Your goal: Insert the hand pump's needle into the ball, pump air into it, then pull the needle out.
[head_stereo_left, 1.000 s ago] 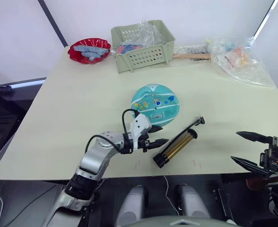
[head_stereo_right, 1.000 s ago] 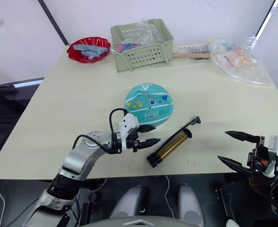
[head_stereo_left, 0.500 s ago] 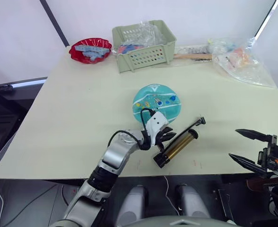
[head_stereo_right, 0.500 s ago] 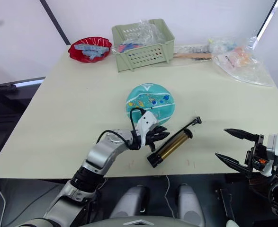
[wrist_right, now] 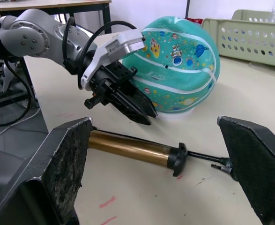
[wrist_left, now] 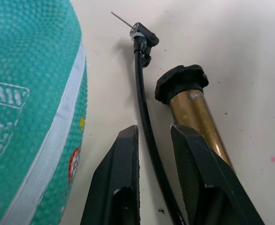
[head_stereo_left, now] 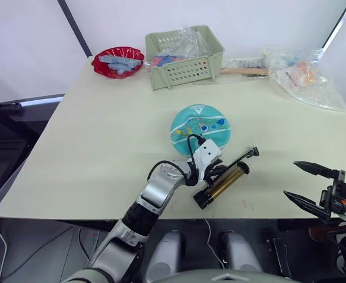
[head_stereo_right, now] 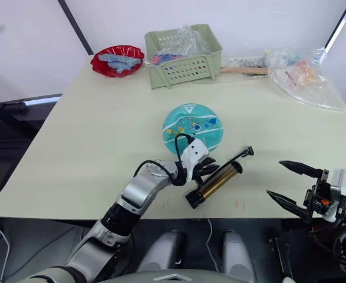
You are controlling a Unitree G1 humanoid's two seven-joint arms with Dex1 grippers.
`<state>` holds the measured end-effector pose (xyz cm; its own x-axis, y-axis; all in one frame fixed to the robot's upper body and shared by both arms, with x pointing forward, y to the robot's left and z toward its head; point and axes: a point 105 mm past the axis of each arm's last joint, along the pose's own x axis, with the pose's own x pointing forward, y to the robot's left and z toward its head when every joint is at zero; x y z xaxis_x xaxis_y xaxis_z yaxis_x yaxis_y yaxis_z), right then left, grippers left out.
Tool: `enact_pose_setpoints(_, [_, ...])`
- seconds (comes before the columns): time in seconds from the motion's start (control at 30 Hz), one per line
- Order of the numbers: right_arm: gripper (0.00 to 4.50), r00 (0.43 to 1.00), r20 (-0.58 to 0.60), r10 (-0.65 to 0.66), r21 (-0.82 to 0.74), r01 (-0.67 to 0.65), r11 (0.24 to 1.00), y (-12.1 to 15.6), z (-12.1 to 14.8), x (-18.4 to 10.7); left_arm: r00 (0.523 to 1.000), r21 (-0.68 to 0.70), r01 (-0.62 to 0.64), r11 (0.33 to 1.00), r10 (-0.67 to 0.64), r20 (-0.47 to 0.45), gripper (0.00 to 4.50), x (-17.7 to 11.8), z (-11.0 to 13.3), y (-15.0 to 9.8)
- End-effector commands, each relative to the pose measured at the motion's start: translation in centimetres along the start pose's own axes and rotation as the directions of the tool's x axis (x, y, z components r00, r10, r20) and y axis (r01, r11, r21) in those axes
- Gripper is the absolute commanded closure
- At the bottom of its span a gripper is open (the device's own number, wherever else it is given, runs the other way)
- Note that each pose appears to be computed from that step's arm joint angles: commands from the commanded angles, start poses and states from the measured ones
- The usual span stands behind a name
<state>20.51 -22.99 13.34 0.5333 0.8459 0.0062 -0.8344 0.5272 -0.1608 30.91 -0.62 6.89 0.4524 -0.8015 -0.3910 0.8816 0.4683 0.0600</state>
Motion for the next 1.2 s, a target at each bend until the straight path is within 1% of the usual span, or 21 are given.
enact_pose_setpoints(0.03, [0.0, 1.0, 0.028, -0.007, -0.045, 0.008, 0.999, 0.1, 1.1, 0.0, 1.0, 0.003, 0.018, 1.0, -0.018, -0.01, 3.31, 0.6, 0.2, -1.0])
enact_pose_setpoints(0.2, [0.0, 1.0, 0.025, -0.007, -0.041, 0.008, 0.999, 0.2, 1.0, 0.0, 0.998, 0.024, -0.02, 0.999, 0.022, -0.065, 3.31, 0.8, -0.5, -1.0])
enact_pose_setpoints(0.37, [0.0, 1.0, 0.021, -0.008, -0.034, 0.008, 0.999, 0.2, 0.6, -0.2, 0.999, 0.074, -0.022, 0.997, 0.025, -0.032, 3.31, 0.5, 0.6, -1.1])
enact_pose_setpoints(0.5, [0.0, 1.0, 0.016, -0.005, -0.028, 0.005, 1.0, 0.2, 0.3, -0.4, 0.999, 0.106, -0.022, 0.994, 0.025, -0.022, 3.31, 0.2, 1.0, -1.2])
enact_pose_setpoints(0.73, [0.0, 1.0, 0.016, 0.003, -0.029, -0.003, 1.0, 0.0, -0.1, -0.5, 0.999, 0.081, -0.021, 0.996, 0.023, -0.027, 3.31, 0.1, 0.8, -1.2])
enact_pose_setpoints(1.0, [0.0, 1.0, 0.014, 0.007, -0.027, -0.007, 1.0, 0.2, -0.4, -0.7, 0.998, 0.057, 0.002, 0.998, 0.002, -0.062, 3.31, 0.1, -0.1, -1.8])
enact_pose_setpoints(1.2, [0.0, 1.0, 0.013, 0.012, -0.024, -0.011, 1.0, 0.3, -0.4, -0.7, 0.994, 0.024, -0.043, 0.999, 0.045, -0.095, 3.31, 0.1, -1.1, -1.4])
